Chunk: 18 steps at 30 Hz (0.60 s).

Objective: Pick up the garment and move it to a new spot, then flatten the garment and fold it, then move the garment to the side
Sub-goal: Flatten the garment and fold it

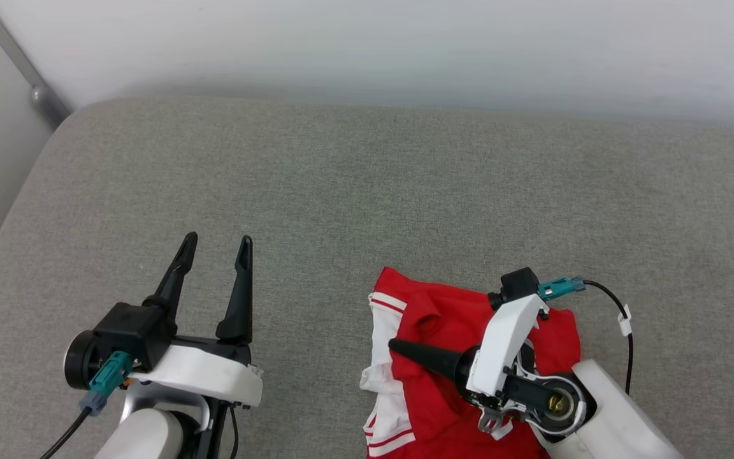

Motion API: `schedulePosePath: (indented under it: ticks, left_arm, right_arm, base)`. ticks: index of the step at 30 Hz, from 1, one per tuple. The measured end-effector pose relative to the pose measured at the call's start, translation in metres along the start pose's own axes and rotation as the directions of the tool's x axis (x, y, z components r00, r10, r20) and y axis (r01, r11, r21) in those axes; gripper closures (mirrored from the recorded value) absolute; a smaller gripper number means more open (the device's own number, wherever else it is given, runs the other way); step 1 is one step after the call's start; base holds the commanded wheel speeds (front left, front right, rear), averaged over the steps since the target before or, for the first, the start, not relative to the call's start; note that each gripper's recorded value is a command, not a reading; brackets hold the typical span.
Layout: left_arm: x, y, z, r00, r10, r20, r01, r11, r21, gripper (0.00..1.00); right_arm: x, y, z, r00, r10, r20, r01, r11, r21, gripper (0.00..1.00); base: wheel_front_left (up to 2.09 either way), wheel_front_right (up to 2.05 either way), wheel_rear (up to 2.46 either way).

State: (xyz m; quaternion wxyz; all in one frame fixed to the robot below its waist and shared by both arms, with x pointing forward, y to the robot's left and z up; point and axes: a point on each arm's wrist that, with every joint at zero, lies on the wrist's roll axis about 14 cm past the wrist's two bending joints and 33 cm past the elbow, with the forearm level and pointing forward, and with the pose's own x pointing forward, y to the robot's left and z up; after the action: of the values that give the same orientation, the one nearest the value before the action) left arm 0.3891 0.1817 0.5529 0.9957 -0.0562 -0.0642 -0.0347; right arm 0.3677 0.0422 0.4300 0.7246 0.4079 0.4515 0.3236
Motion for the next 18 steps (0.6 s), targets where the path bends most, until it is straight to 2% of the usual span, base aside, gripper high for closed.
schedulePosePath:
  ticks: [5,8,10,13,15,18]
  left_arm:
    - [0.003,0.0,0.001,1.0,0.0,0.009,0.0,1.0,0.0,0.0]
    - [0.005,-0.001,0.0,1.0,-0.002,0.01,0.002,1.0,-0.002,0.0]
    - [0.006,-0.002,0.0,1.0,-0.006,0.013,0.006,1.0,-0.004,0.0]
    - [0.006,-0.005,0.0,1.0,-0.011,0.013,0.011,1.0,-0.011,0.0]
    - [0.006,-0.006,0.0,1.0,-0.014,0.013,0.014,1.0,-0.012,0.0]
    - [0.005,-0.009,-0.001,1.0,-0.018,0.012,0.018,1.0,-0.015,0.0]
  right_arm:
    - [0.005,0.003,0.005,1.0,-0.018,0.006,0.018,0.997,-0.069,0.0]
    - [0.003,0.02,0.014,1.0,0.009,0.028,-0.004,0.987,-0.163,0.0]
    - [-0.003,0.027,0.022,0.998,0.015,0.055,0.0,0.968,-0.249,0.0]
    - [-0.02,0.025,0.046,0.987,-0.009,0.161,0.072,0.919,-0.389,0.0]
    - [-0.039,0.012,0.069,0.962,-0.056,0.268,0.184,0.856,-0.484,0.0]
    - [-0.076,-0.011,0.105,0.892,-0.116,0.437,0.363,0.761,-0.538,0.0]
  base:
    - [0.0,0.0,0.0]
    - [0.0,0.0,0.0]
    - [0.0,0.0,0.0]
    - [0.0,0.0,0.0]
    - [0.0,0.0,0.0]
    - [0.0,0.0,0.0]
